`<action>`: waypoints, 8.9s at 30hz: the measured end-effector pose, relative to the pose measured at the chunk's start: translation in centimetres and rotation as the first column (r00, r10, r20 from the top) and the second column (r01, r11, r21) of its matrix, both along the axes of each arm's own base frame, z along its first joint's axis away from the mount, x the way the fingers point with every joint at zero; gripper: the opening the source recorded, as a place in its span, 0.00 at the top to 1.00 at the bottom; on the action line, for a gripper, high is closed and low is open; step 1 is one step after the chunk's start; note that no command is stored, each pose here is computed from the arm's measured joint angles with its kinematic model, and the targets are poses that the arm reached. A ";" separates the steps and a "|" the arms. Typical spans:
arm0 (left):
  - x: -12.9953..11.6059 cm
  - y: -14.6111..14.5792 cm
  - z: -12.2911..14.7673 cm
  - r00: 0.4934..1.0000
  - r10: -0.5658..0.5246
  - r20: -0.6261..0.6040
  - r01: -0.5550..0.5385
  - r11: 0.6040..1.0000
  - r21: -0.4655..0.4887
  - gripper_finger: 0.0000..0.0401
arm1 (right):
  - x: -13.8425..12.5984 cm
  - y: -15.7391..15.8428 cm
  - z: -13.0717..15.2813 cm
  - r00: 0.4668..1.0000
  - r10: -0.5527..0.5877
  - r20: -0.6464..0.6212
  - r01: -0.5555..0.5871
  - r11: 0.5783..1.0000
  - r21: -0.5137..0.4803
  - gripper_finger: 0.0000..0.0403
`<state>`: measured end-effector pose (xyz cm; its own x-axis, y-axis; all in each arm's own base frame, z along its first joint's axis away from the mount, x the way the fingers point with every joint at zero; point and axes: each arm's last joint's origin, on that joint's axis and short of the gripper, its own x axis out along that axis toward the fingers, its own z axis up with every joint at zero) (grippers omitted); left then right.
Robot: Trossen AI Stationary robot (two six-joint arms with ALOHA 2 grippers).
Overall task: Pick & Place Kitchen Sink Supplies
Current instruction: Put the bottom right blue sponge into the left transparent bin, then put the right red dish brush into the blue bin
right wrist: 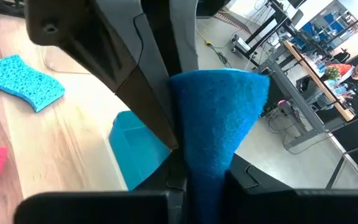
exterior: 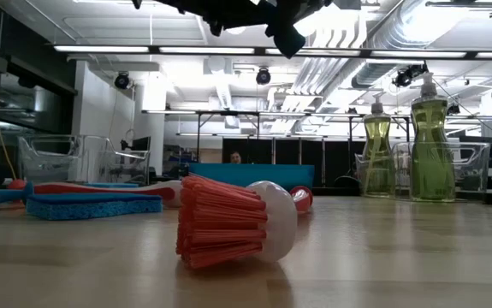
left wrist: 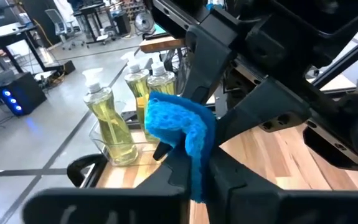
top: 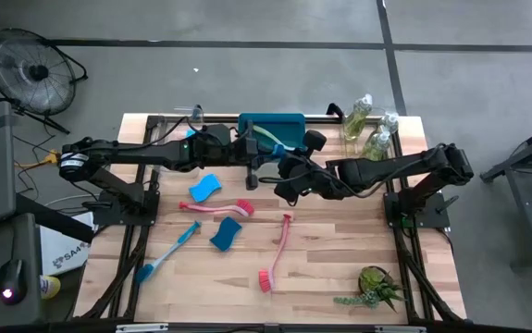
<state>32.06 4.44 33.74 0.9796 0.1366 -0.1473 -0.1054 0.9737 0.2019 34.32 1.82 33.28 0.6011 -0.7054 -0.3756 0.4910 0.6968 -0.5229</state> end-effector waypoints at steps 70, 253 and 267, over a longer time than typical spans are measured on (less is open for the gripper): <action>-18.6 11.2 -8.3 0.290 0.597 -0.748 -0.349 0.794 0.498 1.00 | -9.2 2.6 -0.9 0.993 -0.116 0.000 0.100 0.855 0.509 0.49; -18.0 -10.5 0.8 0.840 -0.035 -0.542 0.086 0.994 0.068 0.32 | 3.4 7.7 -19.9 0.629 -0.690 -0.358 0.340 -0.169 0.925 0.54; -17.9 -10.5 0.9 0.845 -0.032 -0.534 0.080 0.995 0.066 0.32 | 3.1 7.6 -20.2 0.643 -0.680 -0.354 0.376 -0.122 0.918 0.82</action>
